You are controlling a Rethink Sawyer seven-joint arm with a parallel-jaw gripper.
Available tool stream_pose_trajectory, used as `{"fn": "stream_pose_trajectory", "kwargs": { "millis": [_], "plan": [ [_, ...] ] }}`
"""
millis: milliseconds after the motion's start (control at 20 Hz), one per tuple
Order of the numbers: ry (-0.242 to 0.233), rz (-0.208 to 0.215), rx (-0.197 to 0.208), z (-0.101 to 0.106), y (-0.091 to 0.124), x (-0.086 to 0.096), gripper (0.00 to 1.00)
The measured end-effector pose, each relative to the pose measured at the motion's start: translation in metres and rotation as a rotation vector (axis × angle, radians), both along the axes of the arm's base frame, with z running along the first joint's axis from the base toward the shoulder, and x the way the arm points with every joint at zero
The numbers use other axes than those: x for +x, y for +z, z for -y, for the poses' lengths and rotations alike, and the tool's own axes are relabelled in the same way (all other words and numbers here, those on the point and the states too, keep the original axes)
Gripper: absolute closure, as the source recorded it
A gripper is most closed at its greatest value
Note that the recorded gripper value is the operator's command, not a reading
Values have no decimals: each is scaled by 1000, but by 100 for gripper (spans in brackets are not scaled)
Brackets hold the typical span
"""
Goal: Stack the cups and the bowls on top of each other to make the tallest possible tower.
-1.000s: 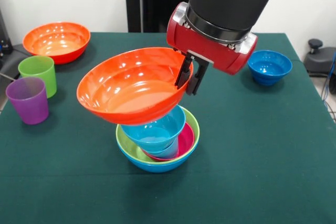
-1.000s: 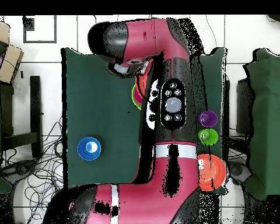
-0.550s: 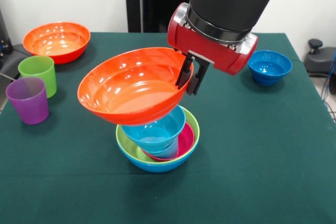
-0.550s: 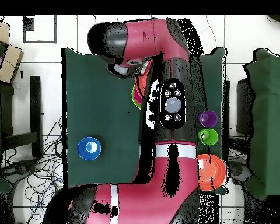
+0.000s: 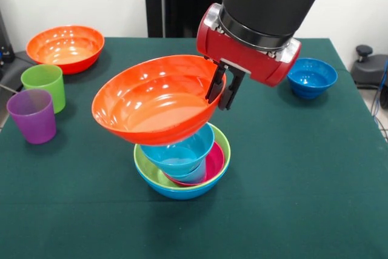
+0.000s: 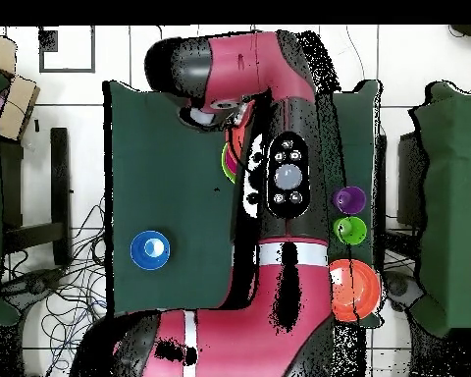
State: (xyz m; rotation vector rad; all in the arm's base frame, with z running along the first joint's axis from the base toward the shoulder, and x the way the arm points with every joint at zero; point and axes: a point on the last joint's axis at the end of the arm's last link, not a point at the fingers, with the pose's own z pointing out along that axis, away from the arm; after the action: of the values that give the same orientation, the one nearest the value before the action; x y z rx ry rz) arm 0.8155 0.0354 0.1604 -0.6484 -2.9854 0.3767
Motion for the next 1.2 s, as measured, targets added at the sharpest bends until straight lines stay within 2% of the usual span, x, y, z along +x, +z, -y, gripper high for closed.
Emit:
{"fn": "stream_pose_trajectory", "kwargs": {
  "millis": [450,850,1200],
  "plan": [
    [20,-2,-6,-15,-1,-2,100],
    [45,-9,-26,-34,-3,-6,100],
    [42,-14,-37,-29,-5,-8,100]
  ]
}}
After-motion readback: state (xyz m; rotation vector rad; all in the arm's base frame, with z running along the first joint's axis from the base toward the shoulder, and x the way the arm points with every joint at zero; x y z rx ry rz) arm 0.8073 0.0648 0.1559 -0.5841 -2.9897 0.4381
